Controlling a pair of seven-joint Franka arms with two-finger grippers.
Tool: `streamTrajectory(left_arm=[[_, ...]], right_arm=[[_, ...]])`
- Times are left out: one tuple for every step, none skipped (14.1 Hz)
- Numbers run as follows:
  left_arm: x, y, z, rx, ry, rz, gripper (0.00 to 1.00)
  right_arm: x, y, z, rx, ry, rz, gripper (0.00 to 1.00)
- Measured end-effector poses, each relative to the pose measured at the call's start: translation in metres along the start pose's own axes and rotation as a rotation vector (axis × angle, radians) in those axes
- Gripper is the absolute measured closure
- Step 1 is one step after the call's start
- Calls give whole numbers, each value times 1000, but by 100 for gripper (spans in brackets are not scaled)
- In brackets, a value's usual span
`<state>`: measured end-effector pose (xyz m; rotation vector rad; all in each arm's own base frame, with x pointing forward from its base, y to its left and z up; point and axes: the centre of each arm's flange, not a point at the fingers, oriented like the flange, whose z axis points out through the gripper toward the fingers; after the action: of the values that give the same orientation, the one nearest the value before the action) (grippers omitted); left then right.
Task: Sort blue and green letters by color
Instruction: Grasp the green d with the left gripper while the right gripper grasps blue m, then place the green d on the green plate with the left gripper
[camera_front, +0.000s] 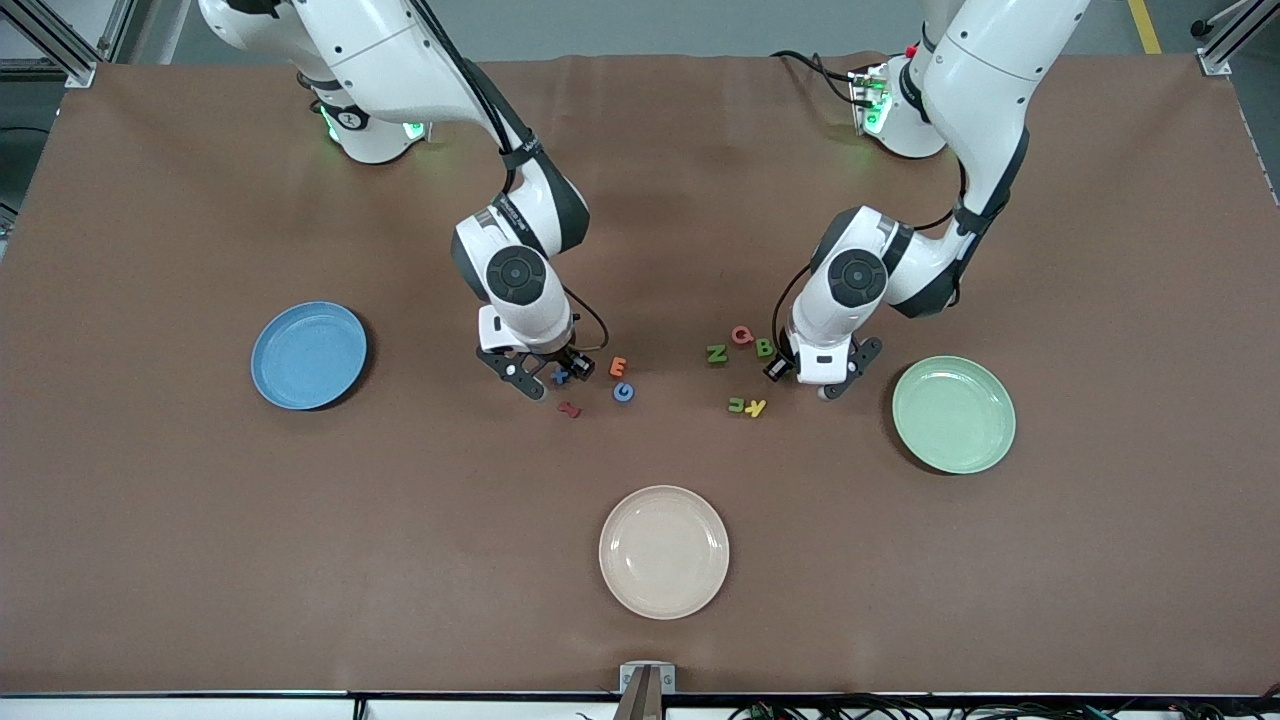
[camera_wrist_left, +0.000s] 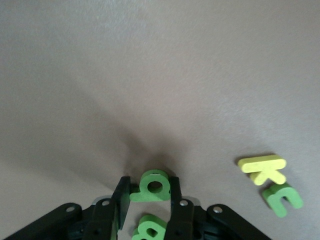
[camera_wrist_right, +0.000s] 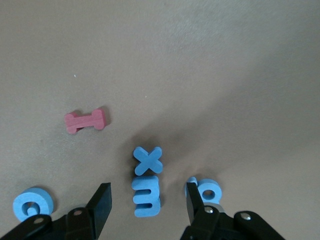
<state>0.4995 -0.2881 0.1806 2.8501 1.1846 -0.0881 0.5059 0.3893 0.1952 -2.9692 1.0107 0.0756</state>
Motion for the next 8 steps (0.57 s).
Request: streamTrajectory(left_arm=[[4, 2, -7, -7, 6, 5, 64], [11, 4, -18, -9, 13, 14, 64], [21, 4, -32, -9, 21, 29, 64], [34, 3, -49, -7, 28, 49, 64], [50, -2, -64, -4, 36, 72, 64], [70, -10, -77, -2, 42, 97, 64], [91, -19, -86, 0, 46, 121, 64], [112, -30, -89, 2, 48, 145, 64]], right_arm=[[0, -1, 2, 4, 2, -1, 31], [0, -1, 3, 11, 6, -1, 31], [0, -2, 4, 16, 8, -2, 31], [-1, -2, 6, 19, 10, -4, 31], [-3, -3, 7, 21, 11, -6, 31], [-5, -4, 8, 23, 12, -9, 31], [-7, -5, 8, 25, 13, -13, 31], [-10, -6, 8, 28, 14, -18, 31]])
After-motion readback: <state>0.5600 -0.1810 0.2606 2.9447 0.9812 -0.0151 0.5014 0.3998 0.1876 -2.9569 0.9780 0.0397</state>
